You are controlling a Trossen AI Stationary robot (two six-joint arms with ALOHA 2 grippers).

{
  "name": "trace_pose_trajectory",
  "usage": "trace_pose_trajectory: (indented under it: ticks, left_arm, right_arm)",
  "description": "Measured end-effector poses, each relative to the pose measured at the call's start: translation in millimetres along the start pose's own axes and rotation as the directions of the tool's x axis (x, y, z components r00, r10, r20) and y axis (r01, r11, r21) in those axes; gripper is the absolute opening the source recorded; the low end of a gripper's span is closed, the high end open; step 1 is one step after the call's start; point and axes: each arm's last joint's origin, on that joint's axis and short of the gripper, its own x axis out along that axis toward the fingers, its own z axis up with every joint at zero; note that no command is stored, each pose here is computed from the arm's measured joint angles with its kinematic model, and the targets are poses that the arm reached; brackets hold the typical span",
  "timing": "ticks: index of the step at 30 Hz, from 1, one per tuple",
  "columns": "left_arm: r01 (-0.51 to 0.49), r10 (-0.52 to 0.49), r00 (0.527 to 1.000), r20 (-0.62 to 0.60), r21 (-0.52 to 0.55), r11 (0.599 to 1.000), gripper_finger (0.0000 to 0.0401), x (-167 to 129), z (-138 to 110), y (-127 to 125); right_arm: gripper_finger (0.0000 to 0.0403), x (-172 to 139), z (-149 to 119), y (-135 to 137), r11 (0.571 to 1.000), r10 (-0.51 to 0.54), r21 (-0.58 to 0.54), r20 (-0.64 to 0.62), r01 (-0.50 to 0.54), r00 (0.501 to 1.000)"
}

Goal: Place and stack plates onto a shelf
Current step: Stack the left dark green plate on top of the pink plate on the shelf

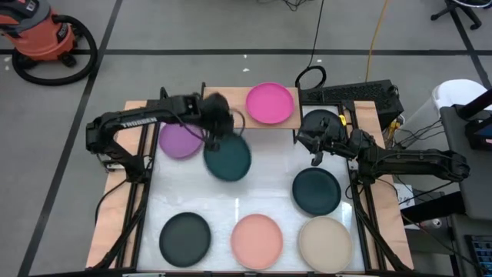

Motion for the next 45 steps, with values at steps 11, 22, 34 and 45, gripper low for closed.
trace_pose_trajectory:
  ticks: [11, 22, 34, 45]
  left_arm:
    - [-0.227, 0.299, 0.894, 0.334, -0.239, 0.944, 0.0009, -50.7, 27.3, 81.1]
    - [-0.054, 0.167, 0.924, 0.344, -0.313, 0.948, 0.0009, 4.2, 39.6, 144.1]
    - [0.04, 0.131, 0.925, 0.356, -0.435, 0.899, 0.0016, 63.2, 25.6, 179.6]
    - [0.043, 0.141, 0.935, 0.327, -0.497, 0.867, 0.0034, 63.0, 15.9, 187.0]
  right_arm:
    - [0.013, -0.2, 6.6, 1.3, 0.999, 0.03, -0.029, 0.066, -0.028, 0.997]
    - [0.013, -0.3, 7.3, 1.5, 0.999, 0.033, -0.019, 0.074, -0.031, 0.997]
    - [0.013, -0.2, 6.5, 1.4, 0.999, 0.033, 0.0, 0.065, -0.033, 0.997]
    - [0.013, -0.2, 6.4, 1.5, 0.999, 0.033, 0.0, 0.065, -0.033, 0.997]
